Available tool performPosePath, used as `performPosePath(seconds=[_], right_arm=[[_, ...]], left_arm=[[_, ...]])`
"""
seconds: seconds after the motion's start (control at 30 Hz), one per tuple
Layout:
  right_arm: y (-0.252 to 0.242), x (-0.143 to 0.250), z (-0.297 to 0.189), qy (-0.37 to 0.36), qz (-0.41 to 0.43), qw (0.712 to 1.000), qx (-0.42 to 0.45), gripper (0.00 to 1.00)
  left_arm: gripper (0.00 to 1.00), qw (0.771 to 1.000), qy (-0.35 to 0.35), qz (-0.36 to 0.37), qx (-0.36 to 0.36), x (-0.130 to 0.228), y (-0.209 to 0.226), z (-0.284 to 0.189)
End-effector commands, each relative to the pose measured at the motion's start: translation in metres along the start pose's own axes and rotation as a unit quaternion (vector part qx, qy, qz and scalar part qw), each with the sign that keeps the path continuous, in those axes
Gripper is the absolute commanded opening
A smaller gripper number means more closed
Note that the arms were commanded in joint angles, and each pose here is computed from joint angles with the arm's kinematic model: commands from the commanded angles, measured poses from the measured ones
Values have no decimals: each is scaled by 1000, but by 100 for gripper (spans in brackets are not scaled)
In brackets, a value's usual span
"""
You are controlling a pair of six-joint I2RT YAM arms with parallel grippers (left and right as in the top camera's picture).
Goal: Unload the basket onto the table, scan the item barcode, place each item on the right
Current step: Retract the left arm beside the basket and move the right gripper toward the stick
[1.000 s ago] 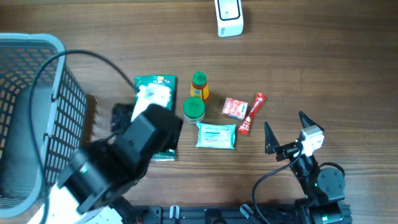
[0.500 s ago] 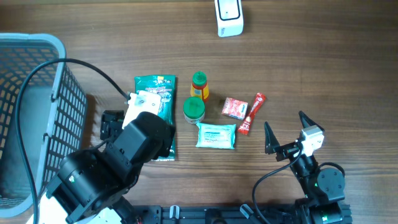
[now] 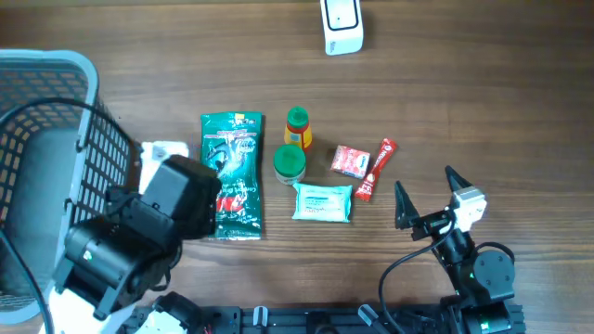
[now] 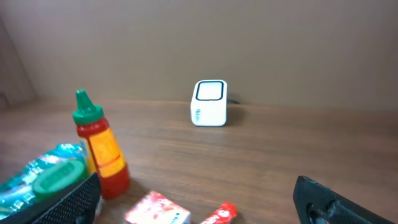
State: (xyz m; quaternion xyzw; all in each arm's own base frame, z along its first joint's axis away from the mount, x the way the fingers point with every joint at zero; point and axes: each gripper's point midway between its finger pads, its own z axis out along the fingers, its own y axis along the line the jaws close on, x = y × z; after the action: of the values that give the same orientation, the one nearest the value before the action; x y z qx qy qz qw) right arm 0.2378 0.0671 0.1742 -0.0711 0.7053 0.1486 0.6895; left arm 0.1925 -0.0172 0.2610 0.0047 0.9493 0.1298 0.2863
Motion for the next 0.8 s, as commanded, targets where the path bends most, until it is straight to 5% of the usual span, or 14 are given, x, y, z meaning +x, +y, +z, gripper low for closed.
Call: performPosePath(seconds=[0.0,0.17,0.3,0.77], right_arm=[[3,0,0,0,222,975,-7,100],[-14,-1,-1,-24,474,880,35,100],[-1,1,0,1,374,927,4,100],[9,-26,46,200,262,943,39,100]], left_arm=[[100,999,10,-31,-9,2,8,3],[100,999,10,-31,-9,2,8,3],[100,999,10,-31,-9,2,8,3],[100,999,10,-31,-9,2,8,3]])
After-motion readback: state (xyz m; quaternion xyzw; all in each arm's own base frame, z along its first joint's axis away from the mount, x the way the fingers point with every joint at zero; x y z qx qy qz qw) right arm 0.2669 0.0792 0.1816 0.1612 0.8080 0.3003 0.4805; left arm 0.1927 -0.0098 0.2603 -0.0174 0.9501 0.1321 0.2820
